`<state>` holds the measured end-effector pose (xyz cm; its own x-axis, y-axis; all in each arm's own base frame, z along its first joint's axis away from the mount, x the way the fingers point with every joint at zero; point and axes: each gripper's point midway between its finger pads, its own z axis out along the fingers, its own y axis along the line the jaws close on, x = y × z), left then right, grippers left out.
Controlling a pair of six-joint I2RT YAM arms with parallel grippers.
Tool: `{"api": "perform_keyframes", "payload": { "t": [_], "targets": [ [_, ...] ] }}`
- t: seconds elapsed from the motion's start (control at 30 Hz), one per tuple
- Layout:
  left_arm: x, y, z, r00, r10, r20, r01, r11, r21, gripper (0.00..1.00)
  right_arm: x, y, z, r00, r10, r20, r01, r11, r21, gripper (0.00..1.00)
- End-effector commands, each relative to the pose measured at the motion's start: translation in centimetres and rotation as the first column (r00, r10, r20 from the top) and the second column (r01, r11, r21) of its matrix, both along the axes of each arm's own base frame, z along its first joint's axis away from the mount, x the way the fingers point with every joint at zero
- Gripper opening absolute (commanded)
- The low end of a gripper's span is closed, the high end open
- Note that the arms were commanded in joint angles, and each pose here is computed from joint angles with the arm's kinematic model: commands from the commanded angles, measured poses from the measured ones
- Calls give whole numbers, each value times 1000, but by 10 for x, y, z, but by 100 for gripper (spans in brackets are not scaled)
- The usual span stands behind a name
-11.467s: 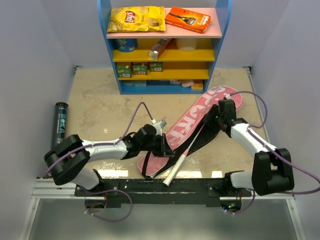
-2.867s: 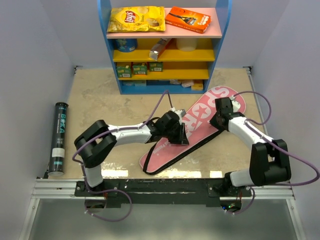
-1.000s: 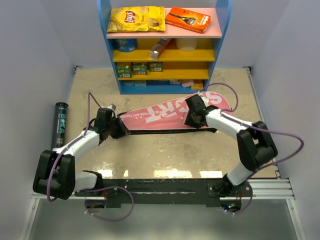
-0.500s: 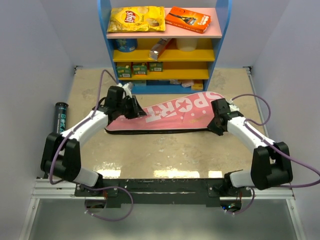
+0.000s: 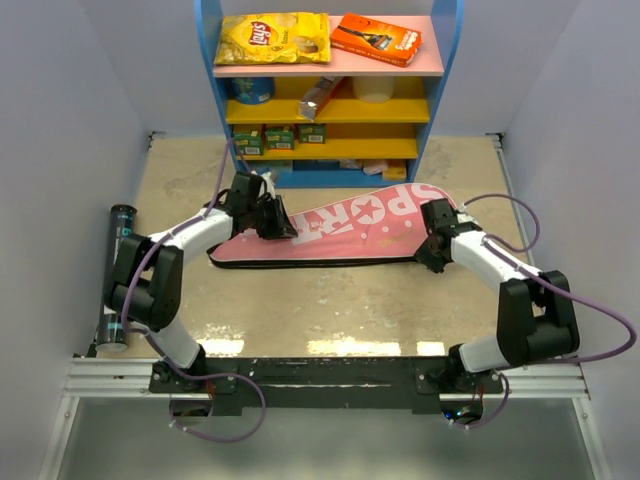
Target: Pack up the badminton gear
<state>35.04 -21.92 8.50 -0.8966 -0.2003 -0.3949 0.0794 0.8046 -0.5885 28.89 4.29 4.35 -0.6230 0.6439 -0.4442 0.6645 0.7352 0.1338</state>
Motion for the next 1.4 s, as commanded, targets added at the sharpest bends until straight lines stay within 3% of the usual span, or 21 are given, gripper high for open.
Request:
{"api": "perform_keyframes", "payload": {
  "t": [0.0,1.37],
  "targets": [
    [2,0,0,1000,-18,15,18,1000,-5,23,9,-10,-3,998,-55,26,56,998,-34,31],
    [-9,-5,-8,998,-60,-7,59,998,-36,22,49,0,-8,984,-91,151,84,995,46,29]
  ]
}}
